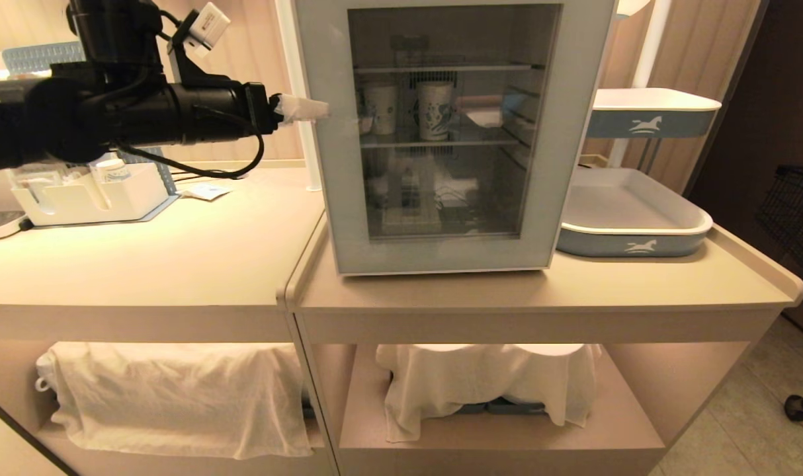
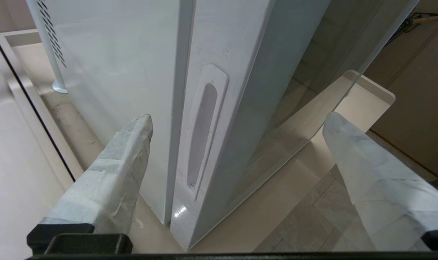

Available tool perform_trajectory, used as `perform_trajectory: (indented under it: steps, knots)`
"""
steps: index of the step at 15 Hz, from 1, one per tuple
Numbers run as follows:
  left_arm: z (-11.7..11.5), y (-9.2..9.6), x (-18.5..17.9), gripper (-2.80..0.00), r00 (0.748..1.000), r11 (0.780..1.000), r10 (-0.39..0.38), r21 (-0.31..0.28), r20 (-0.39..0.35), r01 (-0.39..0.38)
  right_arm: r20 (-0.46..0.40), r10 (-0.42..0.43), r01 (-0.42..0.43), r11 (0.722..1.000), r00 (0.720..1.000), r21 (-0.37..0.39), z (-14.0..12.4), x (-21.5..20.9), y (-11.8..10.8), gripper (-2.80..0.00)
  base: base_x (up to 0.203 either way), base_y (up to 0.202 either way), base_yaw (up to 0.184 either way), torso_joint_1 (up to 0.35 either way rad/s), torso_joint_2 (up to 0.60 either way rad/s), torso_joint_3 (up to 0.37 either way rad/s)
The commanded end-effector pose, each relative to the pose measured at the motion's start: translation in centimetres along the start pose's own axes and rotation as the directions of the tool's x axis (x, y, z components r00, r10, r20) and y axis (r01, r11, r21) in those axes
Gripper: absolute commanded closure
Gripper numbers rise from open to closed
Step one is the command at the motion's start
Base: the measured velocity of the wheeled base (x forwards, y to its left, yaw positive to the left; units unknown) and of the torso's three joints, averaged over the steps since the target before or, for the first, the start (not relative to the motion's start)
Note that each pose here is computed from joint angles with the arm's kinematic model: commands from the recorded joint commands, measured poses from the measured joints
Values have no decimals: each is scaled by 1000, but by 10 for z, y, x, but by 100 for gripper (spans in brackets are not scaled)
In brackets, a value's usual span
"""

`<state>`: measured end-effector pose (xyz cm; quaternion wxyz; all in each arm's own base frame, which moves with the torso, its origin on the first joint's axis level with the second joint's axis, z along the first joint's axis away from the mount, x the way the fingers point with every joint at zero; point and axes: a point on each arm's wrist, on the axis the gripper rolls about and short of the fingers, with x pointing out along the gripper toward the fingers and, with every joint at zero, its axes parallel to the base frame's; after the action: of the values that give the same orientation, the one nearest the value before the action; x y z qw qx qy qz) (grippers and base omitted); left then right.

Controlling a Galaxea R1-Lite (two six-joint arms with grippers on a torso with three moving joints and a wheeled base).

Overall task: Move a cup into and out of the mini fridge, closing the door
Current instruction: Open the freezer door

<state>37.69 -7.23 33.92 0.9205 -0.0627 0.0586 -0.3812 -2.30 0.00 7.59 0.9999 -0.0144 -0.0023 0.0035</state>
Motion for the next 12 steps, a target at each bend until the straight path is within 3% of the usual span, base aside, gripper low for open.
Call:
perform_trajectory:
  steps: [1,6,12]
  knots:
    - [-4,-7,11,-280,1000,1000,-25,-4,-12,25,0,1,-1,1000,1000,0,0,0,0,0,0,0,0,0,0,0]
    - [-2,-22,16,-280,998,998,-65,0,-9,65,-1,1,-1,1000,1000,0,0,0,0,0,0,0,0,0,0,0]
    - [-3,-28,10,-280,999,999,-42,-1,-18,42,-1,1,-1,1000,1000,0,0,0,0,0,0,0,0,0,0,0]
